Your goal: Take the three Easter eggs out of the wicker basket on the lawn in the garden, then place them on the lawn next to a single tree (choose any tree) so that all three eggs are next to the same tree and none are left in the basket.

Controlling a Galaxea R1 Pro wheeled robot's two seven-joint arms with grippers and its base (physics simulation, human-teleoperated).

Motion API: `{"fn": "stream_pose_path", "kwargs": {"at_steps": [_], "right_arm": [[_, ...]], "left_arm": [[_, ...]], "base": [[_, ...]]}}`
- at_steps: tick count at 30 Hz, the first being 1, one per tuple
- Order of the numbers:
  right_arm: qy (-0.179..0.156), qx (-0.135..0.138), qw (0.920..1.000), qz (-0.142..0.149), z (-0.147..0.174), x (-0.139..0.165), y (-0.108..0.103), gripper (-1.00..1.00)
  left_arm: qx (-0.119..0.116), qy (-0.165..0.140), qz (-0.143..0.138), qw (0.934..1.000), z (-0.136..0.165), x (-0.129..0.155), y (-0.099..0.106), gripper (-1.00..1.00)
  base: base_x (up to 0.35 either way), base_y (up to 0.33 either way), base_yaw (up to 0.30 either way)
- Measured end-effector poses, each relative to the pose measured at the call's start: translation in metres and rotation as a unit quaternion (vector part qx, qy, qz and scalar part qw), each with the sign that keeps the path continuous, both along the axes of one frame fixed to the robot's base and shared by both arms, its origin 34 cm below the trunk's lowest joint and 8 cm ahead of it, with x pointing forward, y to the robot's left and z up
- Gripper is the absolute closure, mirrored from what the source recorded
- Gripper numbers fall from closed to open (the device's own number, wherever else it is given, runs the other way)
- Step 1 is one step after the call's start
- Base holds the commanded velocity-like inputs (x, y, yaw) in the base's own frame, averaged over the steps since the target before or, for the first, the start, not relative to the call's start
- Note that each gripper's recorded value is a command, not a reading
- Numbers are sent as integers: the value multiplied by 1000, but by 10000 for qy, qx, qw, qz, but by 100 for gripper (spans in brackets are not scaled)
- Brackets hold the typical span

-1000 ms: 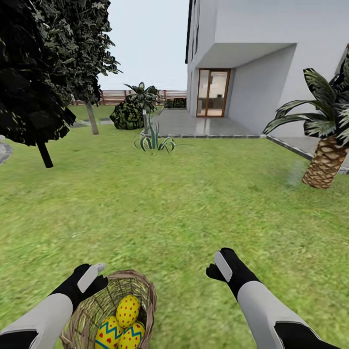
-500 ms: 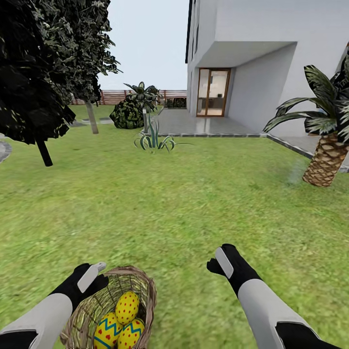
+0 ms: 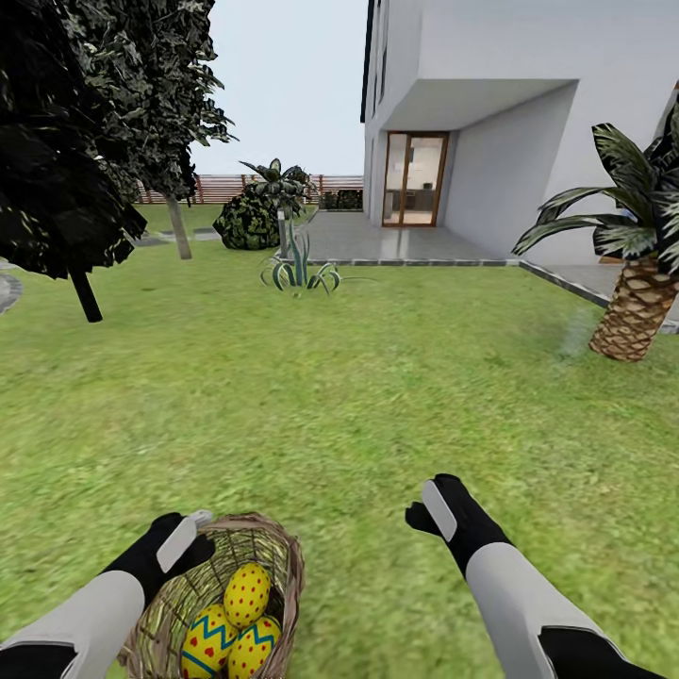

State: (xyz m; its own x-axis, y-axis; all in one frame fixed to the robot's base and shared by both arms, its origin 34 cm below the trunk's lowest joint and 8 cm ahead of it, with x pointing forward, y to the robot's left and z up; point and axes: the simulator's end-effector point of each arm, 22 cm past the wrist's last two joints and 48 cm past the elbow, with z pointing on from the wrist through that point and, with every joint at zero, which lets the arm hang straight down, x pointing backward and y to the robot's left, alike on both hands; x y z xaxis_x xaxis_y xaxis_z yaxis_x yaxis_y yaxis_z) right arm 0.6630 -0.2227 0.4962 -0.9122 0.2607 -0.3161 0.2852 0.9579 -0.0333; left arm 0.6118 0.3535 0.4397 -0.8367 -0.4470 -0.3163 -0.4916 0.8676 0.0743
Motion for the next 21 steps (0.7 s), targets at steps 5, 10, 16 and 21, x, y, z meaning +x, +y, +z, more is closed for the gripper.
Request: {"fn": "stream_pose_path", "kwargs": {"at_steps": [5, 10, 16, 21], "right_arm": [[-3, -11, 10000, -14, 0, 0, -2, -100], [-7, -21, 10000, -16, -4, 0, -3, -100], [-12, -30, 10000, -19, -10, -1, -4, -100], [-27, -37, 10000, -29, -10, -1, -4, -100]], "left_arm": [[96, -25, -147, 9998, 2, 3, -1, -100], [27, -164, -306, 9994, -1, 10, -9, -100], [145, -449, -567, 9973, -5, 21, -13, -100], [226, -635, -569, 9961, -2, 28, -11, -100]], "base": [[0, 0, 0], [0, 0, 0], [0, 0, 0], [0, 0, 0]]}}
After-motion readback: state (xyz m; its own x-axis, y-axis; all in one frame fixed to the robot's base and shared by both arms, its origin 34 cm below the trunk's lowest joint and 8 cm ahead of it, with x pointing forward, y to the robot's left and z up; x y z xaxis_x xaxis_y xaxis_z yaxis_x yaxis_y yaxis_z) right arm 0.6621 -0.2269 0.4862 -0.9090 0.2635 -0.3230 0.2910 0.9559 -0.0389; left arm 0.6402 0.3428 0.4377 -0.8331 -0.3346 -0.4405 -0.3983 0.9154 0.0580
